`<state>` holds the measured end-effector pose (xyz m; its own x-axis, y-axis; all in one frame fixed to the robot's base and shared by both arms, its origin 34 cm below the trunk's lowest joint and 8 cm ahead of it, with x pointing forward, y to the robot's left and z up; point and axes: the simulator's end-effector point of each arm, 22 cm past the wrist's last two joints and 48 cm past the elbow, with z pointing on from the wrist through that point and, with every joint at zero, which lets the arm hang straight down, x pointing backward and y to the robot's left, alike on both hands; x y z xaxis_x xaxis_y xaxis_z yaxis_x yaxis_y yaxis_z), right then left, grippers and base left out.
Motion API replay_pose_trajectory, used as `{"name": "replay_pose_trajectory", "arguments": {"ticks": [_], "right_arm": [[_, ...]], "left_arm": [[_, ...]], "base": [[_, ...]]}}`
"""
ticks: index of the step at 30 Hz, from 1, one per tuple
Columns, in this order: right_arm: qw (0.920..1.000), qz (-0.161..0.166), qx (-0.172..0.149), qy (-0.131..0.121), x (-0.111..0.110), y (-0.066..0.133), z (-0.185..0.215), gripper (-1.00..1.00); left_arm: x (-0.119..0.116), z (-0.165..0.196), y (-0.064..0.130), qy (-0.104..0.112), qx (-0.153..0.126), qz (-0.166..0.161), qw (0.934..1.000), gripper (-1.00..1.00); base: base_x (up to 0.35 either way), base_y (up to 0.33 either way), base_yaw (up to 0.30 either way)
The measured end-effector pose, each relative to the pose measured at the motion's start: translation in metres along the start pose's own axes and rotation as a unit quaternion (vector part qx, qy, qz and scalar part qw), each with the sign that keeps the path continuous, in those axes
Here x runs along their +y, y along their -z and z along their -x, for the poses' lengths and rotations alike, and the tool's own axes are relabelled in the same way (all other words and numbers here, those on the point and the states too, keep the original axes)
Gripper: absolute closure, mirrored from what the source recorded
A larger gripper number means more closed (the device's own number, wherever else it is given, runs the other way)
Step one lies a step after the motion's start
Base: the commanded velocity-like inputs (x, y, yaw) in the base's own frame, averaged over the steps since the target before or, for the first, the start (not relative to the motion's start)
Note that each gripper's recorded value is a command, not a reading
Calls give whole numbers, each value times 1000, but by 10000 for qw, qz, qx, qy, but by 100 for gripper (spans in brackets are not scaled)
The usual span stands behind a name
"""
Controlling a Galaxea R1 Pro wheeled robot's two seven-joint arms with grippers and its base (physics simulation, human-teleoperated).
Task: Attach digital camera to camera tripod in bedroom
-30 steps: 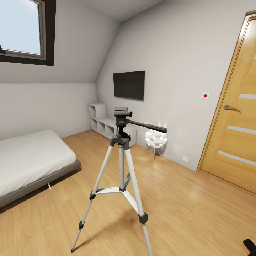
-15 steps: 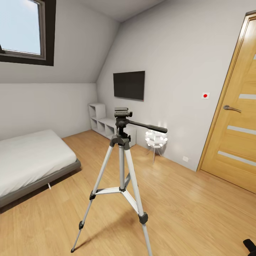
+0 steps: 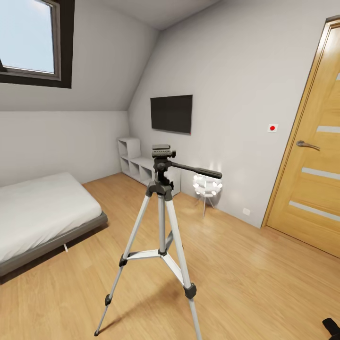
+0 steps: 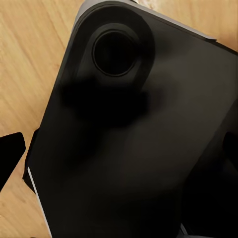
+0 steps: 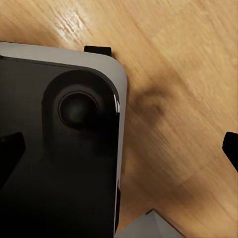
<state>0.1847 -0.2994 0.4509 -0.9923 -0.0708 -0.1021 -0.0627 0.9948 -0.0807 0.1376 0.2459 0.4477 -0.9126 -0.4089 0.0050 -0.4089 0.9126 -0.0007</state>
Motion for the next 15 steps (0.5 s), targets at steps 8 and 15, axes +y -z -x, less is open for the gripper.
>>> {"name": "replay_pose_trajectory", "arguments": {"ticks": [8, 15], "right_arm": [[10000, -1, -1, 0, 0, 0, 0, -100], [10000, -1, 4, 0, 0, 0, 0, -100]], "left_arm": [[1, 0, 0, 6, -5, 6, 10000, -100], [1, 6, 0, 11, -122, 6, 9999, -100]], "base": [[0, 0, 0], [0, 0, 0]]}}
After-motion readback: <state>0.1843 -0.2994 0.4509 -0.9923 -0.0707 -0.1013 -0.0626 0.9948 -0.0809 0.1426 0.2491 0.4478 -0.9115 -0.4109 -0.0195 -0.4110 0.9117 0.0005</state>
